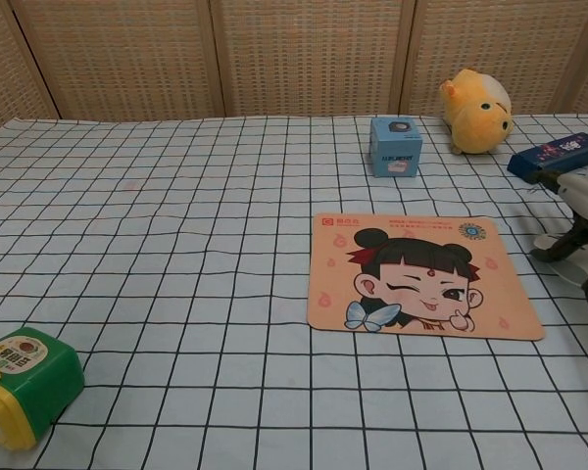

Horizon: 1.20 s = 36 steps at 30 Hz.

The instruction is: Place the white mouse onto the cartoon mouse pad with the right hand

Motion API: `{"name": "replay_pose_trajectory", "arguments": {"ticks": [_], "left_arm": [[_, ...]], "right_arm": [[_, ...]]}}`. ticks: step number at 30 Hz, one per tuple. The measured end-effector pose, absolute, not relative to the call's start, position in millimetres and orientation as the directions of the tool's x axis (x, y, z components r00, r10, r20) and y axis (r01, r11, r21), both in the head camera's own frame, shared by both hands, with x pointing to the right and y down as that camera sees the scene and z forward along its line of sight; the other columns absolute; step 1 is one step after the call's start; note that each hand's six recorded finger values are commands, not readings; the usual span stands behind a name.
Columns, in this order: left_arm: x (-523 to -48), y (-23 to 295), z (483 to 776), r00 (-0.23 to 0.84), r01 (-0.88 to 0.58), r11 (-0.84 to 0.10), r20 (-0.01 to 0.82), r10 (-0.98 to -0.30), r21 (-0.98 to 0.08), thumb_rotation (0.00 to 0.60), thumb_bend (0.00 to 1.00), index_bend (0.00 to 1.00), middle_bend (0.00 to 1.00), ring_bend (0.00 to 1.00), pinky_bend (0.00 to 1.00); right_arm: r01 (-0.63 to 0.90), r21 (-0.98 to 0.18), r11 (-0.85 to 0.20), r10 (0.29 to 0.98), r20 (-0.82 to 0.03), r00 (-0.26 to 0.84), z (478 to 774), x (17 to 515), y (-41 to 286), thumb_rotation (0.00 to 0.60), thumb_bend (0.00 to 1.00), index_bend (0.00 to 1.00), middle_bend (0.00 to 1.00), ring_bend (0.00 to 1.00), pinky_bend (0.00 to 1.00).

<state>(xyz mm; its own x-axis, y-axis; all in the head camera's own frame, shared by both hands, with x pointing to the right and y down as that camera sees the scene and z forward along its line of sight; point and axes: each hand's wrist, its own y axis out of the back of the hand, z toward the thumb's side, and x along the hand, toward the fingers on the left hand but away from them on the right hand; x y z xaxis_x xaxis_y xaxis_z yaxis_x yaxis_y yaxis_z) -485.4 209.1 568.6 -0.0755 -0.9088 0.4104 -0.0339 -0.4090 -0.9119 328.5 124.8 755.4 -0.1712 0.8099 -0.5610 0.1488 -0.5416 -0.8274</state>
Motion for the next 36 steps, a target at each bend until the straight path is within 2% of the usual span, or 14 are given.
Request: {"name": "replay_pose_trajectory", "arguments": {"ticks": [36], "left_arm": [[-479.0, 212.0, 569.0, -0.059, -0.021, -0.411, 0.411, -0.910, -0.912, 0.600, 0.00, 0.00, 0.00, 0.00, 0.00]], "right_arm": [[0.075, -0.833, -0.549, 0.759, -0.534, -0.374, 752.6, 391.6, 106.6, 0.600, 0.45, 0.00, 0.00, 0.00, 0.00]]}}
